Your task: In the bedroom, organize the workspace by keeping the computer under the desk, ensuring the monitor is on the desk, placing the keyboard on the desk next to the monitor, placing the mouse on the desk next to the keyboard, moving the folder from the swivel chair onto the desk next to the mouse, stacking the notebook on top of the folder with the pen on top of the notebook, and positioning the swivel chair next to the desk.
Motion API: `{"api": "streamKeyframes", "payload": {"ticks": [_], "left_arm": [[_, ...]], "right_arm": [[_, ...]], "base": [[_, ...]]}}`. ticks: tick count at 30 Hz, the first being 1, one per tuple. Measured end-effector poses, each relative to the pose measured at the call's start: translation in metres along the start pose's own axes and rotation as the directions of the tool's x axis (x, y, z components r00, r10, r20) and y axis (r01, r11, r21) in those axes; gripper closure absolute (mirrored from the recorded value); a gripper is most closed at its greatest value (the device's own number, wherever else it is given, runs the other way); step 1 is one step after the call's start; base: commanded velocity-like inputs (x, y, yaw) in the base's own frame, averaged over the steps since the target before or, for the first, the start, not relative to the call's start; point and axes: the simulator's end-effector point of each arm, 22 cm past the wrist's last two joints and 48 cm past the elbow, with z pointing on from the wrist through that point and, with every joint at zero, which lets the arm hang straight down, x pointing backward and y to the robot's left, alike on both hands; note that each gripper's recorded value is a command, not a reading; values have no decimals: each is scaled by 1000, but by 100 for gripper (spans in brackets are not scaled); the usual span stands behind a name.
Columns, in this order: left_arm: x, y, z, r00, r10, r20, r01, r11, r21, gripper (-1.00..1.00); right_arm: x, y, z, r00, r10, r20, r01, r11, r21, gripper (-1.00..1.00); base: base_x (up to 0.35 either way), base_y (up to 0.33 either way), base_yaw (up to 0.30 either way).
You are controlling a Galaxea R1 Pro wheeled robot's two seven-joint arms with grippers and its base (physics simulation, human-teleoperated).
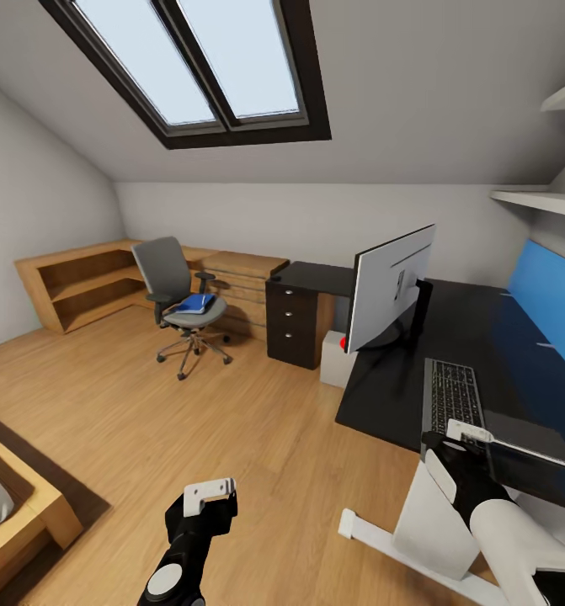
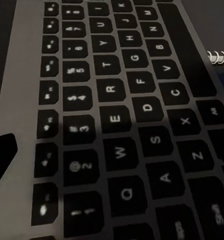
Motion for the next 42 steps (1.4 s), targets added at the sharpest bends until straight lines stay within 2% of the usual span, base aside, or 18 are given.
{"api": "streamKeyframes", "payload": {"ticks": [5,16,35,42], "left_arm": [[0,0,0,1000,0,0,0,1000,0,-100],[0,0,0,1000,1,0,-1,1000,-1,-100],[0,1,0,1000,2,0,-2,1000,-1,-100],[0,1,0,1000,3,0,-3,1000,-1,-100]], "right_arm": [[-1,1,0,1000,2,1,-2,1000,-5,-100],[-2,0,0,1000,3,7,-3,1000,-3,-100],[-6,0,0,1000,10,21,-10,1000,0,-100],[-7,-1,0,999,18,28,-18,1000,3,-100]], "base": [[0,-42,1],[0,-216,0],[0,-10,-2],[0,0,-173]]}}
